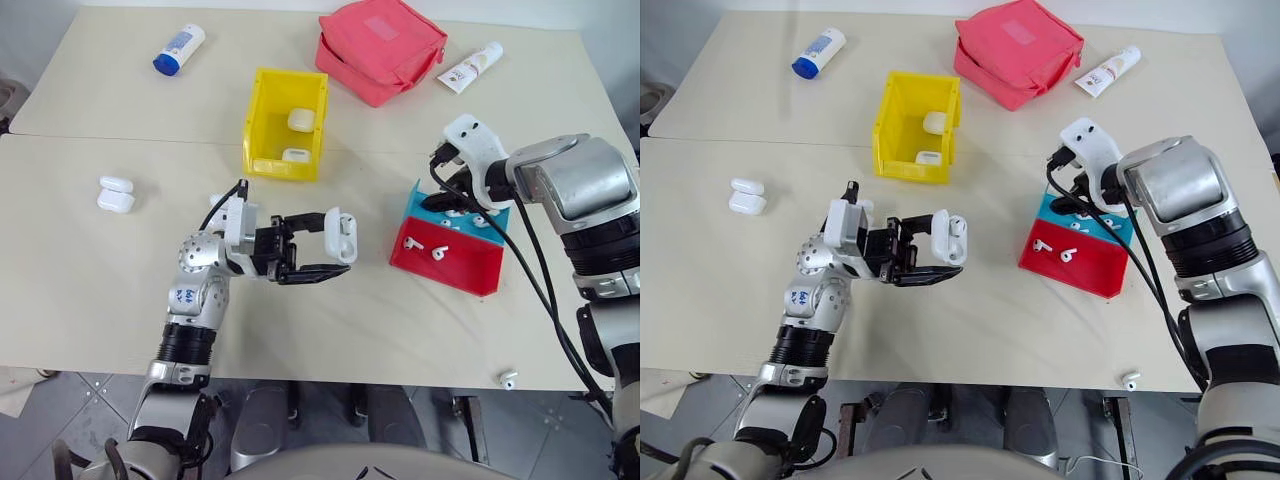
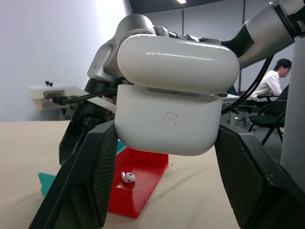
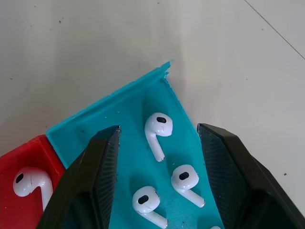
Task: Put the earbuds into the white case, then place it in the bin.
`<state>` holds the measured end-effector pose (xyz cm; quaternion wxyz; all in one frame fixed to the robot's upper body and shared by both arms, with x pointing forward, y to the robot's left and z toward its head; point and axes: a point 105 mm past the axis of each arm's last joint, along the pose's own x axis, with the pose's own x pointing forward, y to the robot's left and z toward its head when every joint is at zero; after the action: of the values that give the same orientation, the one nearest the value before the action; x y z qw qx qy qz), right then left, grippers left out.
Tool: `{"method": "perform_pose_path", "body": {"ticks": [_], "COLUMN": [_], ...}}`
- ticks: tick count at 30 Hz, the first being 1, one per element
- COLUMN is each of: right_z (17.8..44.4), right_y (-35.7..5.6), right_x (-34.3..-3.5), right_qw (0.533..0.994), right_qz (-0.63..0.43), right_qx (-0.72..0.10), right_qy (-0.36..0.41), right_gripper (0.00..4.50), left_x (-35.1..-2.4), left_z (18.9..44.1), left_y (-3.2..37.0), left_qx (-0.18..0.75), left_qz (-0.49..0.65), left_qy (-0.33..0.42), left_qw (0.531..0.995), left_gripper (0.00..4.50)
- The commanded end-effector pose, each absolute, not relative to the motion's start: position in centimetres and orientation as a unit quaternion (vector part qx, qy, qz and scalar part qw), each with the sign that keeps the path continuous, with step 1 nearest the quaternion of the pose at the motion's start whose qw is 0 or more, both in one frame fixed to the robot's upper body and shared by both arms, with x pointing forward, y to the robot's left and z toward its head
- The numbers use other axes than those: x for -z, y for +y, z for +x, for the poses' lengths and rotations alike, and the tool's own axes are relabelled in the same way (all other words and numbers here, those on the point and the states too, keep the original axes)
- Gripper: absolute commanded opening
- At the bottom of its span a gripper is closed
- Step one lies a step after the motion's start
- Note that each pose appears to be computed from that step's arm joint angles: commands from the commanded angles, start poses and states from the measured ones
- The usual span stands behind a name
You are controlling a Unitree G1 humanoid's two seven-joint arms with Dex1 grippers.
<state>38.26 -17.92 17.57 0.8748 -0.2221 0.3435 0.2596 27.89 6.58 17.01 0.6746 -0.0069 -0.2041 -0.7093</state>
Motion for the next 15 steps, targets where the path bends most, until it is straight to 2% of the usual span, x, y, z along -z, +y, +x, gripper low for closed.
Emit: {"method": "perform_pose_path", "body": {"ticks": [1, 15], "right_z": [38.4, 38.8], "right_y": [-17.4, -16.8], "right_x": [-18.1, -17.0], "right_qw": [0.873, 0.863], "right_qz": [-0.236, -0.248], "right_qx": [-0.264, -0.273], "right_qy": [0.335, 0.345], "right_gripper": [2.67, 2.67], "left_x": [-18.1, -18.0], "left_z": [27.4, 27.0], "left_y": [7.0, 7.8], "left_qx": [0.709, 0.692], "left_qz": [0.001, 0.006], "left_qy": [-0.228, -0.224], "left_qw": [0.667, 0.686], "left_gripper": [2.73, 2.73]}}
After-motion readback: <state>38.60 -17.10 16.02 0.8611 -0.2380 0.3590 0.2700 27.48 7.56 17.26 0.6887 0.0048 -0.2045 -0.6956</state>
